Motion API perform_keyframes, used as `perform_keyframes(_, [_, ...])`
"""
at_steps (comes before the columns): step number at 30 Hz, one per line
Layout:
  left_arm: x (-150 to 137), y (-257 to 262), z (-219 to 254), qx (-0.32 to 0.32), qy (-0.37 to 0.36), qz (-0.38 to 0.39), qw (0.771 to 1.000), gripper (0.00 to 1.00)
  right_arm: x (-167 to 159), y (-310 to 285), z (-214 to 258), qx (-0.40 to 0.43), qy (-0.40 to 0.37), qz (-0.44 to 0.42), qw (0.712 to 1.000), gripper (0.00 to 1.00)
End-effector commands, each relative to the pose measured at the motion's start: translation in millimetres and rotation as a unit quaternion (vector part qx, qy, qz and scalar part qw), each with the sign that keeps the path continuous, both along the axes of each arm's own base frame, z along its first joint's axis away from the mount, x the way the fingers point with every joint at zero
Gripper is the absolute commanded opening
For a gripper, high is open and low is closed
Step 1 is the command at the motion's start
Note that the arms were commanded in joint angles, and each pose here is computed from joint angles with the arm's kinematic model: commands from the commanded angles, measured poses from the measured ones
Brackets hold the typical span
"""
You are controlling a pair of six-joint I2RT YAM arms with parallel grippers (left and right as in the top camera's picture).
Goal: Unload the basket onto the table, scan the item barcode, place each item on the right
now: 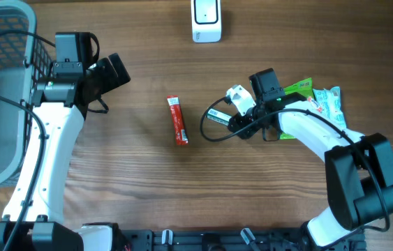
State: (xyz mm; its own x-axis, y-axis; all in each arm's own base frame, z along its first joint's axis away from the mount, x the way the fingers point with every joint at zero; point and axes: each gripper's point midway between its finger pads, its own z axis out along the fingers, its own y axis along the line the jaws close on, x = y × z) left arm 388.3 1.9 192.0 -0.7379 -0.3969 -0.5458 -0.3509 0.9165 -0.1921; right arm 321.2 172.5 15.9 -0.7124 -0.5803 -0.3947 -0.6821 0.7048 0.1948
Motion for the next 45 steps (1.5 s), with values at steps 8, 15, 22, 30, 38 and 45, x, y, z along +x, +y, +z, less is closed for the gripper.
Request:
perform_keyframes(8, [2,4,1,0.009,-0.001,0.002,1.0,1.0,3,1,-14,0.005,-0.004,-0.019,1.0,0.49])
perform_keyframes(15, [2,4,1,0.009,-0.001,0.002,1.0,1.0,18,7,2,0.019,-0.029,-0.029,0.999,0.49])
perform_keyframes(22, [2,4,1,0.009,-0.001,0.002,1.0,1.0,18,13,16,0.038,-0.028,-0.027,0.999,0.45])
perform_keyframes(30, [2,4,1,0.009,-0.001,0.002,1.0,1.0,10,15,30,0.05,-0.025,-0.02,0.998,0.46])
perform_keyframes(38, [2,4,1,0.009,-0.001,0.002,1.0,1.0,7,25,53,0.084,-0.044,0.007,0.996,0.5])
perform_keyframes(45, [2,4,1,0.009,-0.001,0.002,1.0,1.0,34,21,48,0.075,-0.073,-0.047,0.993,0.32])
